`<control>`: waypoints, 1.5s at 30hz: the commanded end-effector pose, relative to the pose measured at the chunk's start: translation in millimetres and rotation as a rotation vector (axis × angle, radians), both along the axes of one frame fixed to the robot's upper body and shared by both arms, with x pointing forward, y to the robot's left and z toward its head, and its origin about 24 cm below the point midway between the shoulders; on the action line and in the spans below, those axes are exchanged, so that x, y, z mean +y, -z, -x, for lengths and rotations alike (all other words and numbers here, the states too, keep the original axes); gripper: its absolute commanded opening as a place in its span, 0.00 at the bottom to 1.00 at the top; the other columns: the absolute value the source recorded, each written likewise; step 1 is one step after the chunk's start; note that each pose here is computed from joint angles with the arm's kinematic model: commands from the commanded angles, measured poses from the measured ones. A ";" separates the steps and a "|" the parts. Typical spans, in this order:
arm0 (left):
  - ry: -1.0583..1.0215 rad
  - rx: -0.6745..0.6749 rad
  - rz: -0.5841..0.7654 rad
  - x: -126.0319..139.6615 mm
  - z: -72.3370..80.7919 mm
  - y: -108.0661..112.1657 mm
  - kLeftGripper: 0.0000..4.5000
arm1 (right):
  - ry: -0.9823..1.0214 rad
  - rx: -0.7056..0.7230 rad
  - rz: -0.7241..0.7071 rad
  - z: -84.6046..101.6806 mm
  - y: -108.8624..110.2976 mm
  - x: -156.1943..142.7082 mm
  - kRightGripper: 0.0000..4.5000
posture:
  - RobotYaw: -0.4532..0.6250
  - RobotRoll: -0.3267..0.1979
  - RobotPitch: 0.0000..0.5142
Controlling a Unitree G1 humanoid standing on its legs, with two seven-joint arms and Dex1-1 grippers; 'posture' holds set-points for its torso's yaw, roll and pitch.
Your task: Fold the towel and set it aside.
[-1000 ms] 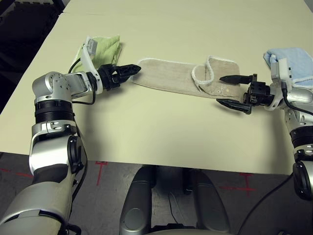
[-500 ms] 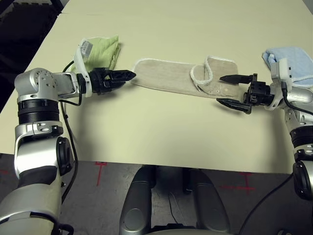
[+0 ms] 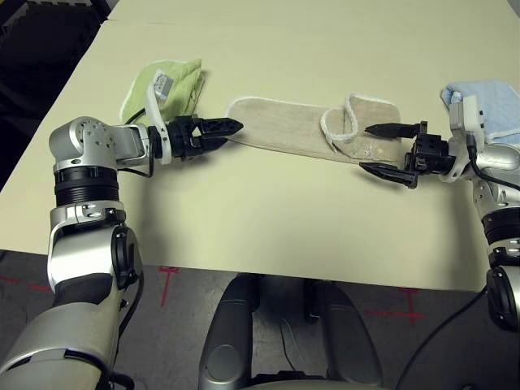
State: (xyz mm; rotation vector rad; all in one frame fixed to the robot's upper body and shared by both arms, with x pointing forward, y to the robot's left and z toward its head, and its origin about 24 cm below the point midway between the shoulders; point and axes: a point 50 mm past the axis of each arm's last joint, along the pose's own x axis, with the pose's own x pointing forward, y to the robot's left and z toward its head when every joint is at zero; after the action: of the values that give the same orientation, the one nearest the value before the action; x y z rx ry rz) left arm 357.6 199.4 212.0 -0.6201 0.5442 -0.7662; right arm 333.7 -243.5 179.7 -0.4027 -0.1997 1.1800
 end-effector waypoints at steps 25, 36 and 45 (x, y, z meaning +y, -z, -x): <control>-0.022 0.045 0.001 3.3 -0.8 6.2 0.01 | 0.034 -0.008 0.024 2.4 -0.5 -8.9 1.00 | 0.45 0.62 0.64; -0.089 0.018 -0.047 23.6 0.1 0.4 0.01 | 0.040 -0.011 0.023 2.5 -1.2 -9.9 1.00 | 0.45 0.62 0.63; -0.069 0.043 -0.076 43.3 25.8 -1.3 0.01 | 0.051 -0.016 0.023 -0.4 -3.8 -11.4 1.00 | 0.46 0.62 0.63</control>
State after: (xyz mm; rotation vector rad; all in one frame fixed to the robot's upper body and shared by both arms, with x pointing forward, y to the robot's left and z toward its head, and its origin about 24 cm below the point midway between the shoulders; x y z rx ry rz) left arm 337.8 240.6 213.0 -0.5791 0.5747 -0.6516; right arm 334.4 -250.7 184.2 -0.4265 -0.1969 1.1445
